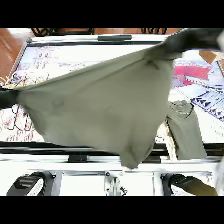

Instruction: Fold the shirts.

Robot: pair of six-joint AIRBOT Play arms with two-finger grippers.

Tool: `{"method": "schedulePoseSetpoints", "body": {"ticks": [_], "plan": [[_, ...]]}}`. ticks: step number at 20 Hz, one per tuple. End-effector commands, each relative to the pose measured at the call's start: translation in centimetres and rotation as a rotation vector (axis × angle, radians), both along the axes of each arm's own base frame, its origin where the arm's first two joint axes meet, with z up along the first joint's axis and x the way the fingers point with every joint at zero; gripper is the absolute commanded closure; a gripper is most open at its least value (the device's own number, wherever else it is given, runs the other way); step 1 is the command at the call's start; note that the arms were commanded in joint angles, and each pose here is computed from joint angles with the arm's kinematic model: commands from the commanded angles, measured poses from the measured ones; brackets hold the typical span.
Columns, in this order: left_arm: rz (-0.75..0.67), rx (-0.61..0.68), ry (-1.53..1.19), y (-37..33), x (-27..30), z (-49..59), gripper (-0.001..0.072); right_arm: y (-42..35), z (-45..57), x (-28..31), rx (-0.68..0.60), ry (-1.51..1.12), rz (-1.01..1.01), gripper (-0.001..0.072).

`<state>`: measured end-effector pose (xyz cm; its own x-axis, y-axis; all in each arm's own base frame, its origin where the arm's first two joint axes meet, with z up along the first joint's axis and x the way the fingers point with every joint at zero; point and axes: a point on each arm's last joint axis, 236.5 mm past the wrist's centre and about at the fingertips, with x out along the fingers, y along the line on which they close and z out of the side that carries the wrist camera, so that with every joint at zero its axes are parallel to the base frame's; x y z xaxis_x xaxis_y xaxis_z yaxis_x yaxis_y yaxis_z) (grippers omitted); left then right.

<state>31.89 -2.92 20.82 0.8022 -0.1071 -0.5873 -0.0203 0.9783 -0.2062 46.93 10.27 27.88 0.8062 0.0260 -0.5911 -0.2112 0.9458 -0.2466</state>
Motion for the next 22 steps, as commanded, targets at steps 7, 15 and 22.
{"method": "schedulePoseSetpoints", "body": {"ticks": [7,15,22], "plan": [[0.239,-0.221,0.268,3.5,15.9,-19.9,0.0675,10.9,-23.4,12.9,0.325,0.209,0.013,0.0645],[0.090,-0.304,0.622,2.1,11.8,-22.9,-0.0013,10.6,-24.1,8.5,0.309,0.409,0.046,0.0198],[0.092,-0.305,1.107,9.1,-4.1,-22.1,-0.0007,0.5,-20.5,-4.6,0.157,0.827,0.100,0.0203]]}}
